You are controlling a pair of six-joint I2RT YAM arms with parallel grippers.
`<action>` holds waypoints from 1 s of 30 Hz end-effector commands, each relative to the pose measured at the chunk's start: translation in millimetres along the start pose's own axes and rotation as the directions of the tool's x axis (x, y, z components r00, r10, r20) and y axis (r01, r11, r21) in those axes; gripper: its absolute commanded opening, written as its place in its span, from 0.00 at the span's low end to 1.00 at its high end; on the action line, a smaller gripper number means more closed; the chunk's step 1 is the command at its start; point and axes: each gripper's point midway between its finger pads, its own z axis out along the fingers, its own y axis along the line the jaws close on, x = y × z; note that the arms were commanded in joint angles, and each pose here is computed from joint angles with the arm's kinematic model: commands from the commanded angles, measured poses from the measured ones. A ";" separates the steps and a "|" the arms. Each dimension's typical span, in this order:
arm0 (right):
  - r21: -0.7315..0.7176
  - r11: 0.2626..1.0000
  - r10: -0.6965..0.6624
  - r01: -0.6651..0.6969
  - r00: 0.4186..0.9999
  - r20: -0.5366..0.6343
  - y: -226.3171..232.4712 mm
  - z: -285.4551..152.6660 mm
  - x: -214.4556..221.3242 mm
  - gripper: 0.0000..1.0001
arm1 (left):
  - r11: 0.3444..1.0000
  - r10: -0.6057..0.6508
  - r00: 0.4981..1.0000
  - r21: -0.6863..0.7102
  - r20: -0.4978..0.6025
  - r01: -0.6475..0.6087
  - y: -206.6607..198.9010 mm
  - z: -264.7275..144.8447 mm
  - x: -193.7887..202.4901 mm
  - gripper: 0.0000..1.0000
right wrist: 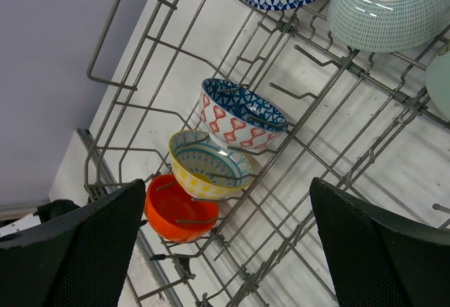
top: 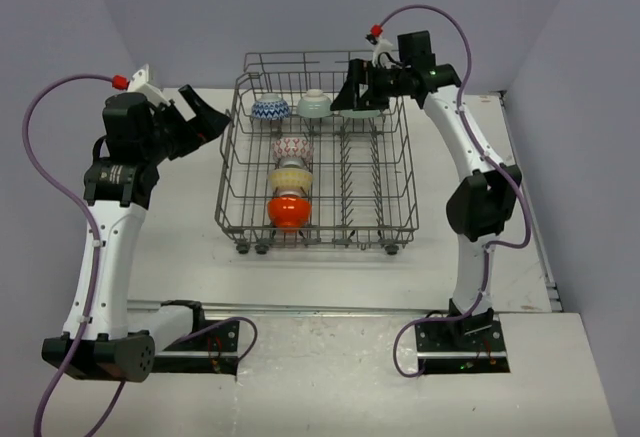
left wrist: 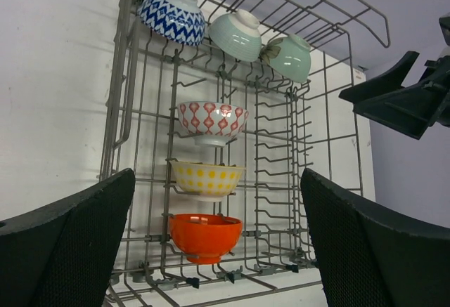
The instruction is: Unload the bowls from the dish rack
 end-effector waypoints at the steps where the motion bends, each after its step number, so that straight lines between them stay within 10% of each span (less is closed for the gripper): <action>1: -0.064 0.989 -0.124 0.130 0.989 0.080 38.4 -18.3 -19.2 0.99 | 1.000 -0.008 1.000 0.021 -0.010 0.008 -0.9 -6.7 5.0 1.00; 30: -0.530 0.848 -0.169 -0.008 0.944 -0.283 97.1 76.9 129.6 0.80 | 1.000 -0.008 0.999 0.023 -0.050 0.009 6.4 -21.0 29.3 1.00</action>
